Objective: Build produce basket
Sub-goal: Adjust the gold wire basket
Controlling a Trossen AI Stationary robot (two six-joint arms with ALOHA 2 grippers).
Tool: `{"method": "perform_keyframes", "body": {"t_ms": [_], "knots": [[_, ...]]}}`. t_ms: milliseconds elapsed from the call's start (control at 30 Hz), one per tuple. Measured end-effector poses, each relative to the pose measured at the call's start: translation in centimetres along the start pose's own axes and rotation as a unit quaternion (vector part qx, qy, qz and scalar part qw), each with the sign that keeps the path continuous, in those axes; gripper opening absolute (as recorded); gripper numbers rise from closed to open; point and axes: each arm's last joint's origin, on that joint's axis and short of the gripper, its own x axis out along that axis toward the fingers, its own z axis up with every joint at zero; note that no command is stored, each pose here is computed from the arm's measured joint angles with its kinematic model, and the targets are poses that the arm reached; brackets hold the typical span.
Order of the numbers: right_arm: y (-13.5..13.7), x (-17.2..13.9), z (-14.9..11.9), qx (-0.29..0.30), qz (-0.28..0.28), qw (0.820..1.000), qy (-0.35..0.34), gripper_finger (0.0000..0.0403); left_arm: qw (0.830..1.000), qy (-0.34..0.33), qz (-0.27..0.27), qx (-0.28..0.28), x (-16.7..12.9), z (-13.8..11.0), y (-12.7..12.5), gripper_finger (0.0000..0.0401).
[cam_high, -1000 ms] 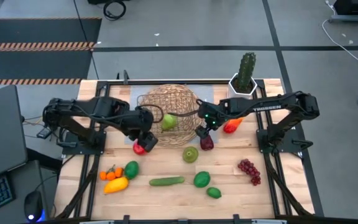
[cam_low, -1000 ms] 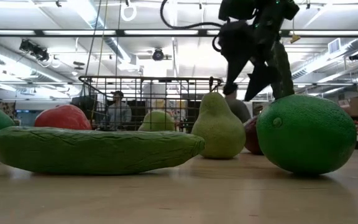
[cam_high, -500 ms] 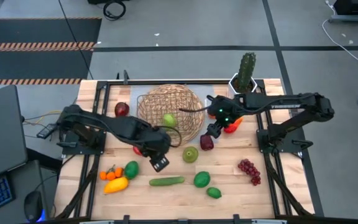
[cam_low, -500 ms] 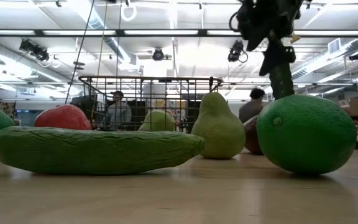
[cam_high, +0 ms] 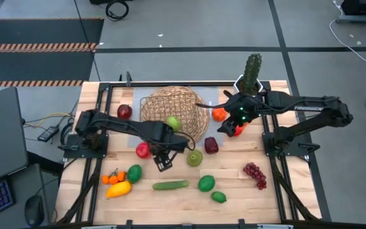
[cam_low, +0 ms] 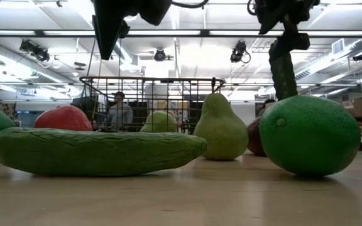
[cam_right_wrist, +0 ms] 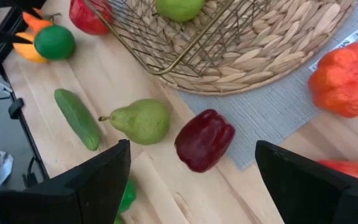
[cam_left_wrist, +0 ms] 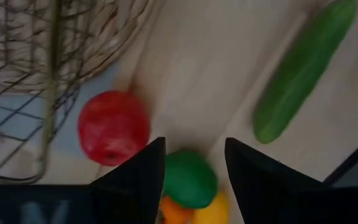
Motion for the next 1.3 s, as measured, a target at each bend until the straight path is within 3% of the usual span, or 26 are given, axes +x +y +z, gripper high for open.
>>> {"method": "perform_keyframes", "body": {"t_ms": [533, 733, 833, 933, 1100, 1300], "knots": [[-0.1, -0.3, -0.1, 0.009, -0.005, 1.000, -0.004, 0.0348, 0.999, 0.002, 0.036, -0.016, -0.1, 1.8, 3.7, 0.0174], [-0.1, -0.3, -0.1, 0.009, -0.005, 1.000, -0.003, 0.0348, 0.996, 0.038, -0.057, -0.058, -1.8, 0.4, 3.6, 0.0174], [-0.1, -0.3, -0.1, 0.007, -0.010, 1.000, -0.008, 0.0348, 0.995, 0.016, -0.084, -0.055, -3.1, -0.7, 3.1, 0.0173], [-0.2, -0.3, 0.0, 0.001, -0.019, 1.000, -0.015, 0.0348, 0.996, -0.028, -0.078, -0.029, -3.7, -1.1, 2.4, 0.0174], [-0.3, -0.3, 0.0, -0.013, -0.024, 0.999, -0.018, 0.0348, 0.997, -0.004, -0.074, 0.024, -1.1, -0.9, 1.6, 0.0172], [-0.3, -0.3, -0.1, -0.012, -0.025, 1.000, -0.013, 0.0348, 0.998, 0.054, -0.027, 0.005, 2.5, -1.4, 3.2, 0.0172]]}}
